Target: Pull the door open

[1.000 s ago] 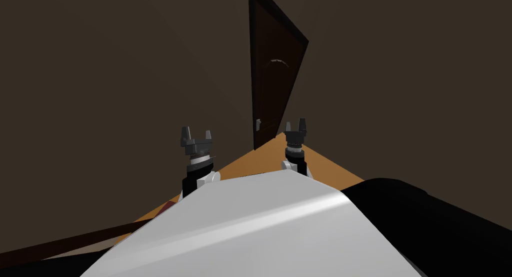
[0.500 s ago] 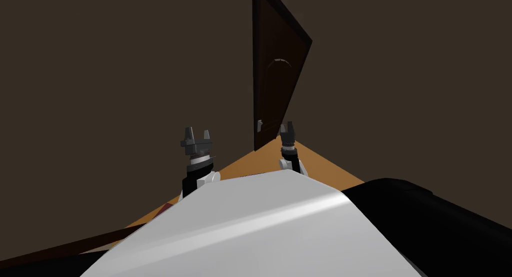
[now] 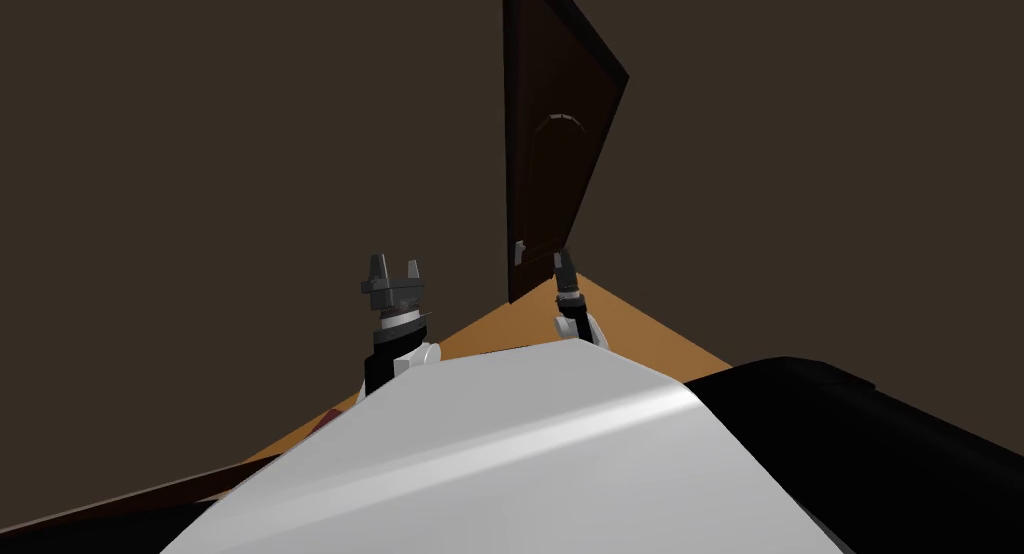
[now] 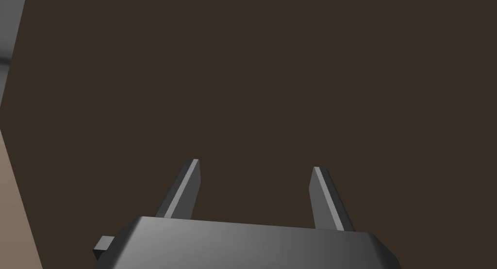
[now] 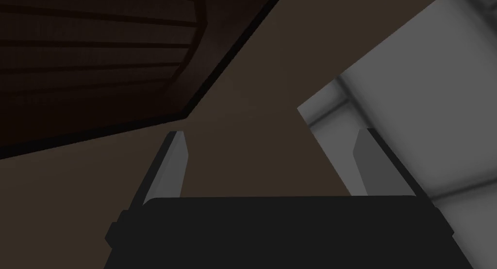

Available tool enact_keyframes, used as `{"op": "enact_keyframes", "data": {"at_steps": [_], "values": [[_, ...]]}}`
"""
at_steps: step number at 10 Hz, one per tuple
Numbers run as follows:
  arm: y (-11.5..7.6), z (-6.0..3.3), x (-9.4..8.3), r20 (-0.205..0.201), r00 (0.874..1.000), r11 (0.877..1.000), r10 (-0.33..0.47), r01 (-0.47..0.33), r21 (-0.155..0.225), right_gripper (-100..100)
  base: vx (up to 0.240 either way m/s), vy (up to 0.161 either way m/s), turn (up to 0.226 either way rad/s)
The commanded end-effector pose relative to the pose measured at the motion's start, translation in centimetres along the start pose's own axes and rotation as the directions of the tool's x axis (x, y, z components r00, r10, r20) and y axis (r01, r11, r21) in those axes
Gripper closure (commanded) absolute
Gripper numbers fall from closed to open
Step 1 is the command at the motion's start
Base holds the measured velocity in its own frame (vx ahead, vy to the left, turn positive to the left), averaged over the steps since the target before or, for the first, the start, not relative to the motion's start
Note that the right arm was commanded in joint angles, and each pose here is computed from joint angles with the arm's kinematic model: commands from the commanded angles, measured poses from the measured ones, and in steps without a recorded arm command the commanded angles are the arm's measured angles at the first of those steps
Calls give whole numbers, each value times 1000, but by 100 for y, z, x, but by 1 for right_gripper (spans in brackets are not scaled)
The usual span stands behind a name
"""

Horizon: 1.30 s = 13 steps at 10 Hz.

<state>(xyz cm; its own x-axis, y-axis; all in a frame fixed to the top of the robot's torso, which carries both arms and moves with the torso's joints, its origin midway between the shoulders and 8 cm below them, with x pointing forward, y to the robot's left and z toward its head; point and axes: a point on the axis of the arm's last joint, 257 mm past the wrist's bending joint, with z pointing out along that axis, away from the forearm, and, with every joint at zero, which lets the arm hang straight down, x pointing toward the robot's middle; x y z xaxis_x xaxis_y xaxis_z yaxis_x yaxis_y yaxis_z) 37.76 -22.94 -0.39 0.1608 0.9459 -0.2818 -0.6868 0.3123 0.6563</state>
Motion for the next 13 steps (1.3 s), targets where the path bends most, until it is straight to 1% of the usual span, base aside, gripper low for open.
{"op": "enact_keyframes", "data": {"at_steps": [1,2,3,4,5,6,7,8,9,10,11,12,13], "values": [[-141,-7,84,-33,999,999,-42,42,12,-100,44,-16,17],[-207,-37,101,-37,998,999,-41,42,27,-100,38,-9,14],[-305,-25,180,-66,995,996,-79,81,28,-100,55,-8,14],[-372,-57,195,-71,994,996,-78,81,43,-100,48,-9,11],[-496,-57,280,-104,987,991,-118,124,47,-100,52,-9,21],[-578,-35,352,-134,978,985,-161,167,38,-100,82,-23,29],[-684,-92,375,-144,977,984,-158,168,62,-100,61,-25,14],[-711,-107,381,-146,977,983,-157,168,68,-100,22,-11,1],[-783,-77,448,-176,963,975,-202,214,53,-100,36,-6,18],[-882,-135,468,-186,962,974,-198,215,75,-100,36,-7,14],[-948,-101,530,-215,946,964,-244,261,56,-100,57,-21,19],[-1051,-166,549,-226,944,962,-239,262,79,-100,48,-18,17],[-1119,-131,606,-256,924,949,-285,309,57,-100,52,-14,14]]}}
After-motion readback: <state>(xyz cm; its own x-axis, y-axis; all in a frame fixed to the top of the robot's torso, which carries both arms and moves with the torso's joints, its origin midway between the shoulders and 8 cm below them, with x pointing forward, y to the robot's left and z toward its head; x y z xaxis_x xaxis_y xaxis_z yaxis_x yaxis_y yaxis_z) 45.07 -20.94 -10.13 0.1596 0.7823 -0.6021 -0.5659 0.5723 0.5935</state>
